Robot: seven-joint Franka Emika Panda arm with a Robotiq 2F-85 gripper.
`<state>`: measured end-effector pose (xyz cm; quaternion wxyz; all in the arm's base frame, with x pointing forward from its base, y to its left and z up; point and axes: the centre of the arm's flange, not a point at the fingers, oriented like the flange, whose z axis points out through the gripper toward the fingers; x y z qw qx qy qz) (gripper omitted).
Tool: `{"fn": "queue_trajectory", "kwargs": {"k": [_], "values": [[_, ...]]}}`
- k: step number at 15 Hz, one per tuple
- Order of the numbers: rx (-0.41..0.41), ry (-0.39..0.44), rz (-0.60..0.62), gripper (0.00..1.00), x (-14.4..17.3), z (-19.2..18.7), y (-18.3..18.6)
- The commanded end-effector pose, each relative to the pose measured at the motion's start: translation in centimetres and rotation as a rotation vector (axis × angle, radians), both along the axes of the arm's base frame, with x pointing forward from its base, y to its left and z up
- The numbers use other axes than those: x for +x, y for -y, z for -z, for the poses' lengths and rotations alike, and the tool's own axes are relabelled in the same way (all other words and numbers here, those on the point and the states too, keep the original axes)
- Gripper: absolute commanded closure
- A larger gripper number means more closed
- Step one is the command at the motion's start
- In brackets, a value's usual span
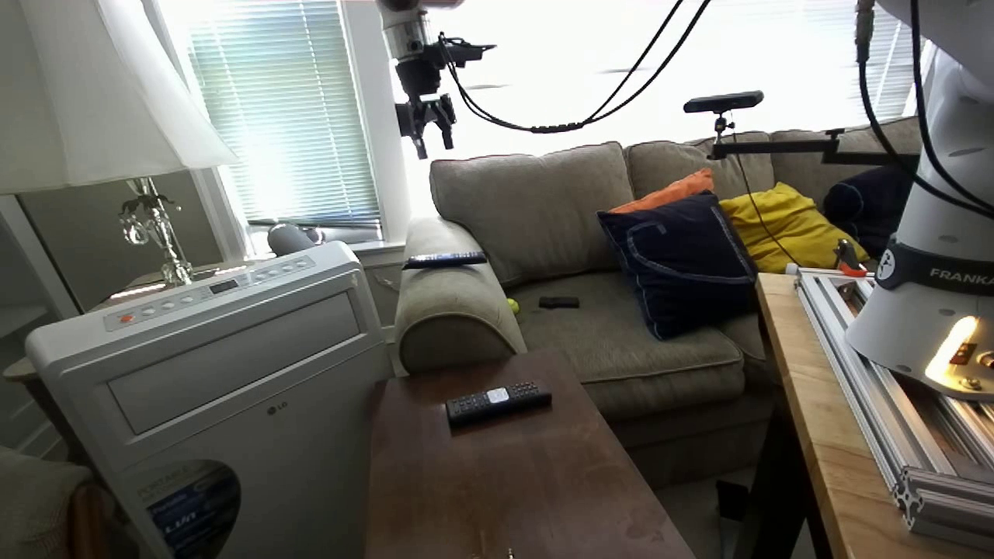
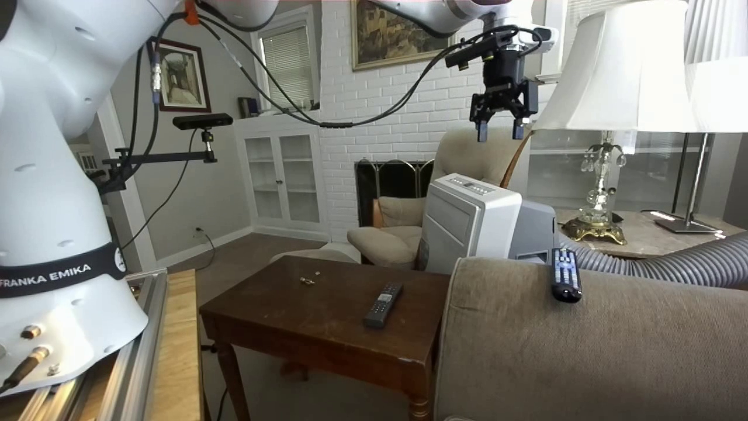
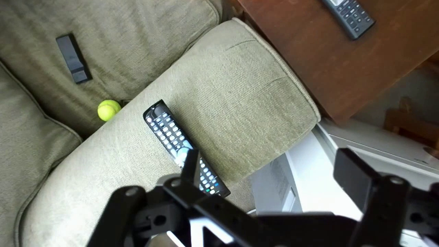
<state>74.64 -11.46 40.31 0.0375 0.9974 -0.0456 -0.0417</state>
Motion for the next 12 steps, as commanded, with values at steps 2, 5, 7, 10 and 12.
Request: {"fn": "queue_trajectory", "kwargs": {"k": [2, 5, 7, 10, 12], "values": [[0.066, -0.036, -0.129, 0.0, 5.7, 3.4, 6.5], [0.092, -0.074, -0.159, 0.0, 7.1, 6.5, 10.0], [0.097, -0.081, -0.116, 0.0, 7.4, 8.6, 11.2], [0.067, -0.087, -0.102, 0.0, 0.6, 10.4, 9.8], [0.068, -0.086, -0.094, 0.0, 0.8, 11.1, 9.8]]}}
